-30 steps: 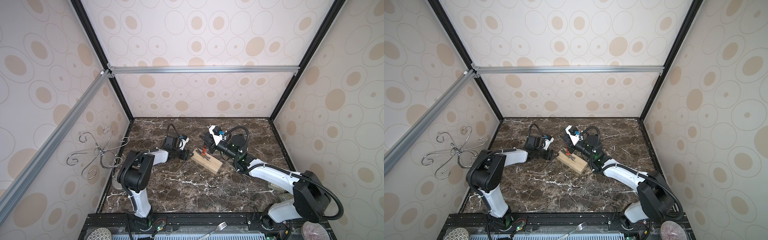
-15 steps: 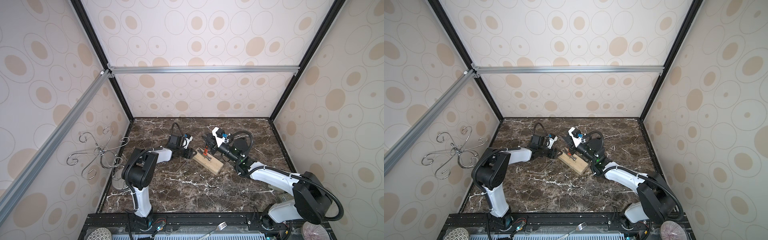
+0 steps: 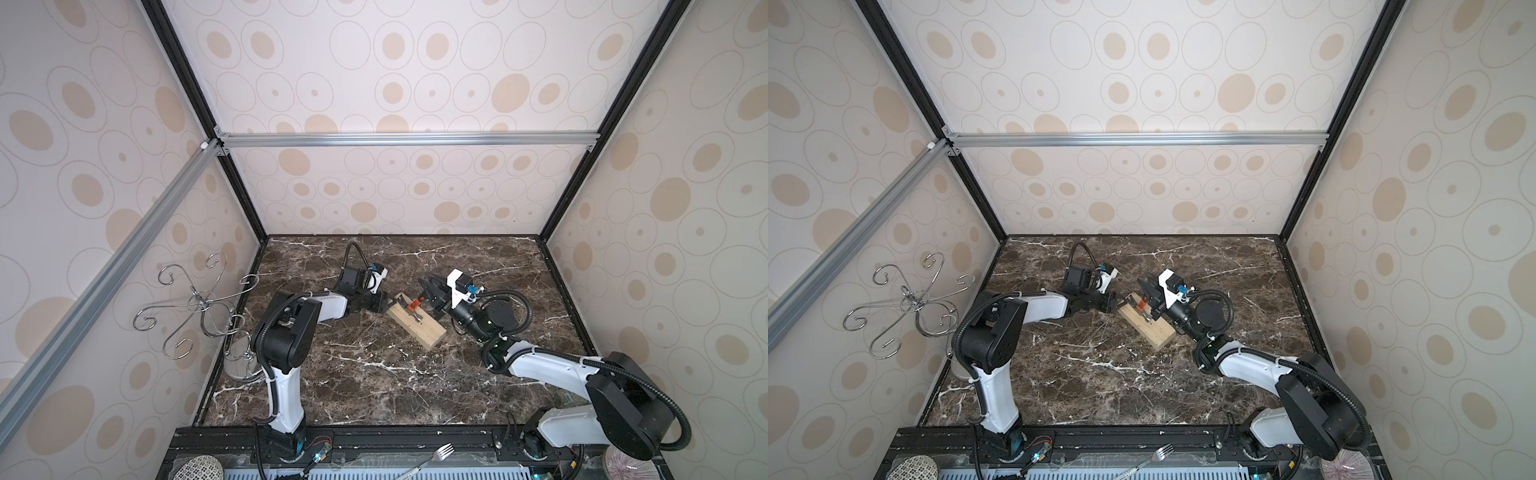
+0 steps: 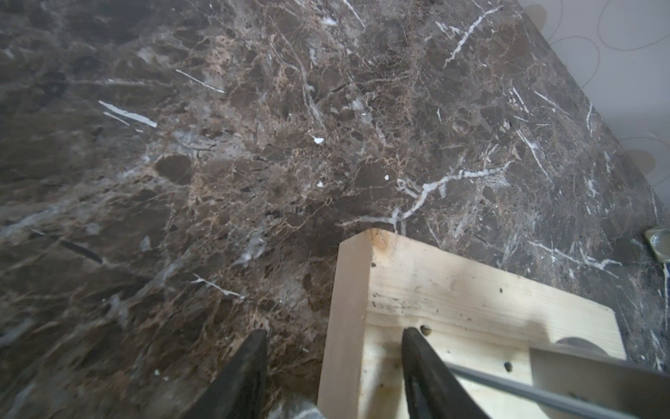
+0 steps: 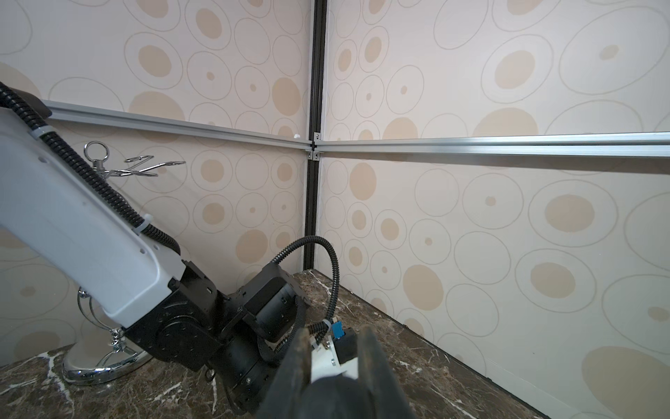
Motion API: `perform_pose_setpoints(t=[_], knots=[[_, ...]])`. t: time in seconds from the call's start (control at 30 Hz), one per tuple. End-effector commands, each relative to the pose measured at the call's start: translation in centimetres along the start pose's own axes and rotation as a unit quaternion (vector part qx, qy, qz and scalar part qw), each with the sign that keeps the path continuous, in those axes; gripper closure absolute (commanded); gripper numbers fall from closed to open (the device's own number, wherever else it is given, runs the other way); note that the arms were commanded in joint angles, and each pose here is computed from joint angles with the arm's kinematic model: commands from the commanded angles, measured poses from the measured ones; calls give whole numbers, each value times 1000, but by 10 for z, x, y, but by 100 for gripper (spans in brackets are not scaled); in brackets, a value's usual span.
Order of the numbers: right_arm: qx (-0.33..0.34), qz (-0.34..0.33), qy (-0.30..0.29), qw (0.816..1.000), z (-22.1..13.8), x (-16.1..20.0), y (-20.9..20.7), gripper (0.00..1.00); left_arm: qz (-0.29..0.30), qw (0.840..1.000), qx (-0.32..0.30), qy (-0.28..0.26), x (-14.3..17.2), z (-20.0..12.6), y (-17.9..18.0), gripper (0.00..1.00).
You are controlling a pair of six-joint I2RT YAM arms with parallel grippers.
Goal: Use a claw hammer to pull out a nail
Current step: Remove the nail from the mounting plate.
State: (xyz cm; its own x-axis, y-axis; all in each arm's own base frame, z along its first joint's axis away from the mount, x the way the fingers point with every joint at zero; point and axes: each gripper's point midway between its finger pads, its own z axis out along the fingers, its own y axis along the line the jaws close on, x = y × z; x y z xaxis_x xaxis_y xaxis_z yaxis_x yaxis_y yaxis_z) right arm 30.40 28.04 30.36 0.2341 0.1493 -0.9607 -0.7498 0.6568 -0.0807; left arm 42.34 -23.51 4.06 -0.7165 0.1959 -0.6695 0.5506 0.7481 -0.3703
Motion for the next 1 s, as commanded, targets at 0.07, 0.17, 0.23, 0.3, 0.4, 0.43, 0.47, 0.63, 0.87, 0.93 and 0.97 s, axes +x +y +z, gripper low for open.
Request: perform_pose_setpoints(t=[0.07, 0.17, 0.23, 0.3, 0.4, 0.43, 0.47, 0.63, 0.87, 0.93, 0.97], knots=[[-3, 53, 149, 987, -15, 82, 8, 100, -40, 986, -87, 134, 91, 4, 41, 42], [2, 41, 158, 987, -13, 77, 5, 100, -26, 991, -80, 108, 70, 1, 36, 42], [14, 35, 166, 985, -10, 74, -1, 100, -16, 994, -75, 82, 49, -2, 31, 41], [20, 30, 173, 984, -7, 71, -4, 100, -6, 996, -71, 57, 30, -5, 27, 41], [24, 24, 174, 984, -1, 61, -7, 100, 8, 998, -66, 17, 3, -12, 21, 41], [28, 22, 172, 984, 1, 58, -9, 100, 12, 998, -68, 1, -6, -15, 20, 40], [29, 20, 169, 985, 3, 53, -10, 100, 14, 998, -68, -13, -12, -18, 19, 40], [31, 12, 139, 990, 16, 25, -17, 100, 39, 994, -47, -93, -40, -35, 2, 40], [7, 2, 139, 990, 41, -15, -19, 100, 97, 982, -15, -160, -48, -60, -24, 42], [8, 15, 126, 992, 45, -28, -24, 100, 117, 976, -14, -182, -50, -70, -31, 42], [8, 21, 121, 992, 47, -33, -28, 100, 126, 973, -15, -191, -51, -74, -33, 42]])
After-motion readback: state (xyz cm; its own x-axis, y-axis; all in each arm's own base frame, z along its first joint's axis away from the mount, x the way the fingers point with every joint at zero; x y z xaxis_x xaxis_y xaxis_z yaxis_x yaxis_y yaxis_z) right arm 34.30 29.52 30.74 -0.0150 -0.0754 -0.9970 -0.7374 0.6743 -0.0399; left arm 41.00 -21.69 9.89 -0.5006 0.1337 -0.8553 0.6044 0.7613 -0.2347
